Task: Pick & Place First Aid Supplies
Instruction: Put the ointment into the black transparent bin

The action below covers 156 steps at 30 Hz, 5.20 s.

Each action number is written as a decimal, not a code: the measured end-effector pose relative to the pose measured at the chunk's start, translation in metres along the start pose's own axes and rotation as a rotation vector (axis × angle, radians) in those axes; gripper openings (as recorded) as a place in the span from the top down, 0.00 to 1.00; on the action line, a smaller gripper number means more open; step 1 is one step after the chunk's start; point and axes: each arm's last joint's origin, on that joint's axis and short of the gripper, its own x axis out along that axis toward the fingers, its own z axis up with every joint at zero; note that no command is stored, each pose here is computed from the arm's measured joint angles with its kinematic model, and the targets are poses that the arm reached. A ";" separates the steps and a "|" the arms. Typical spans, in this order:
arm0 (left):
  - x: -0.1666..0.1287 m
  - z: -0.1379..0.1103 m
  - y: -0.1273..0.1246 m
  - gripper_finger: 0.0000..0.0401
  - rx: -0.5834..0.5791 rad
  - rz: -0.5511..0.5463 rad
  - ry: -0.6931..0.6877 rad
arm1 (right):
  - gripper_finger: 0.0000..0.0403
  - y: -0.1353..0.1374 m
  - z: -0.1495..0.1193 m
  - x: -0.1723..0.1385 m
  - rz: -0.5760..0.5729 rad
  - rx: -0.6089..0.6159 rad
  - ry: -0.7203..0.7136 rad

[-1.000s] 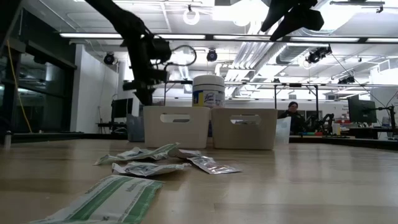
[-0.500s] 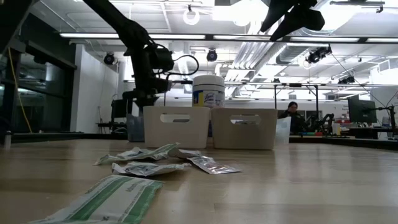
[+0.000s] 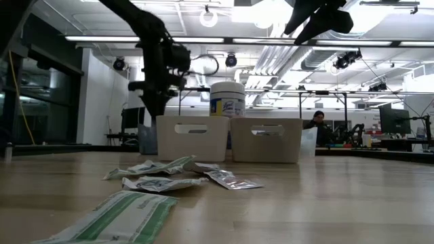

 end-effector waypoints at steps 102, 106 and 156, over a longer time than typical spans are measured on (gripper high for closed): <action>-0.111 0.008 -0.306 0.77 -0.439 0.112 -0.471 | 0.54 0.136 -0.207 0.183 0.415 -1.066 0.368; -0.111 0.008 -0.306 0.77 -0.427 0.115 -0.470 | 0.61 0.136 -0.207 0.183 0.421 -1.058 0.374; -0.119 0.049 -0.302 0.77 -0.640 -0.029 -0.784 | 1.00 0.142 -0.125 0.091 0.456 -1.148 -0.006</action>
